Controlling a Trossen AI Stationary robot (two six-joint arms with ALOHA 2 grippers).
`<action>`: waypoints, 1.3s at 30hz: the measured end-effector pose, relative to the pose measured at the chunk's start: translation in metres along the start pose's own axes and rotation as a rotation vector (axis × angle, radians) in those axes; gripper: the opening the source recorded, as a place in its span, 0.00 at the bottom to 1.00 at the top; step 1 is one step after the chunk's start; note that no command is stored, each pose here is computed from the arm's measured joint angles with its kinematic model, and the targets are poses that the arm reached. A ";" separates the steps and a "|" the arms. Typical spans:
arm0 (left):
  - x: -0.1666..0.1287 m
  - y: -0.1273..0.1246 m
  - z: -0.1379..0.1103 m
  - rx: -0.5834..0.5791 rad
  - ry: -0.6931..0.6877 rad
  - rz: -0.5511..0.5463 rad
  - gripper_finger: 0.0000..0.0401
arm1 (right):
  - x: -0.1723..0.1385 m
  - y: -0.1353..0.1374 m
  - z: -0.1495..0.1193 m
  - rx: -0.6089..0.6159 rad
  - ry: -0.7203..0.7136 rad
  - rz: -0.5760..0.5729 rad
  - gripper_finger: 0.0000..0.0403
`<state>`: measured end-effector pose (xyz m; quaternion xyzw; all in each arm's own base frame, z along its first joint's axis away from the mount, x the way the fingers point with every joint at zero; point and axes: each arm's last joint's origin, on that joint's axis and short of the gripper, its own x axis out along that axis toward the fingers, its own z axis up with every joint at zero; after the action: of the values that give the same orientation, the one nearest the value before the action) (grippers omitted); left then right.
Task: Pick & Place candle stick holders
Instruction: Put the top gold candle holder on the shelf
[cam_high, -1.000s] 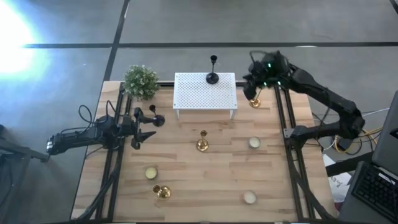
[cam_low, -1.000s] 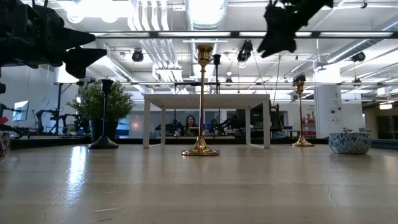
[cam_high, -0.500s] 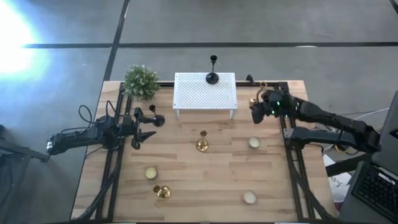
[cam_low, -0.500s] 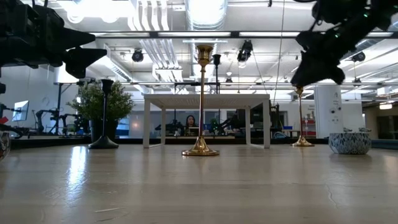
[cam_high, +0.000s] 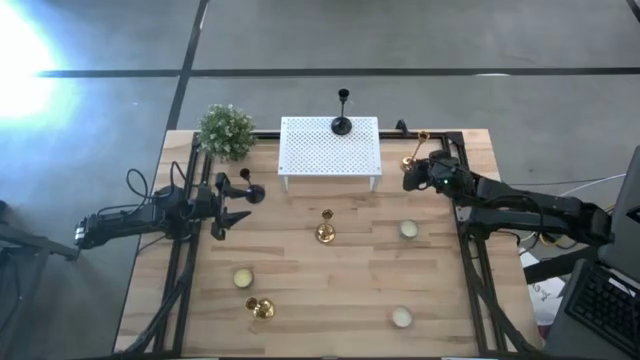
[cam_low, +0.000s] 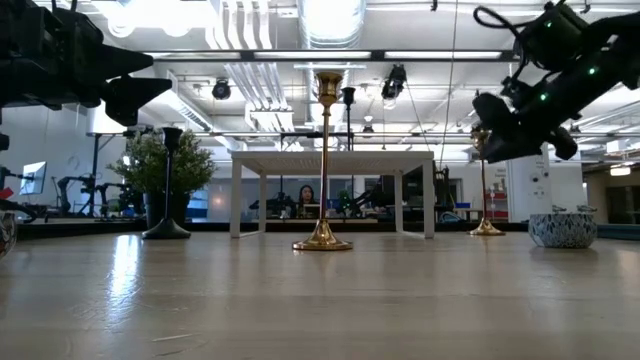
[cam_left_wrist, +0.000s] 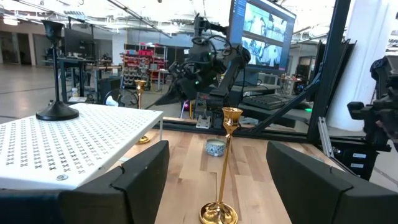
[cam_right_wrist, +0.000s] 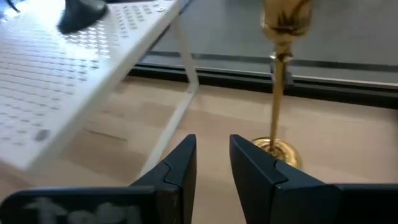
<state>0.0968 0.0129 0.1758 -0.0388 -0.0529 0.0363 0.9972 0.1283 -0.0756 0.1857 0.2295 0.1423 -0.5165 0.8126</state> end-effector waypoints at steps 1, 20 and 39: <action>0.000 0.000 0.000 0.000 0.000 0.000 0.69 | 0.002 -0.001 -0.002 -0.017 -0.004 -0.027 0.23; 0.000 0.000 0.000 0.000 0.000 0.000 0.69 | 0.035 -0.006 -0.014 -0.071 -0.032 -0.154 0.48; 0.000 0.000 0.000 0.000 0.000 0.000 0.69 | 0.077 -0.008 -0.006 -0.136 -0.019 -0.260 0.30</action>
<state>0.0968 0.0129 0.1758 -0.0388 -0.0529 0.0363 0.9972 0.1544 -0.1350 0.1425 0.1489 0.1979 -0.6088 0.7537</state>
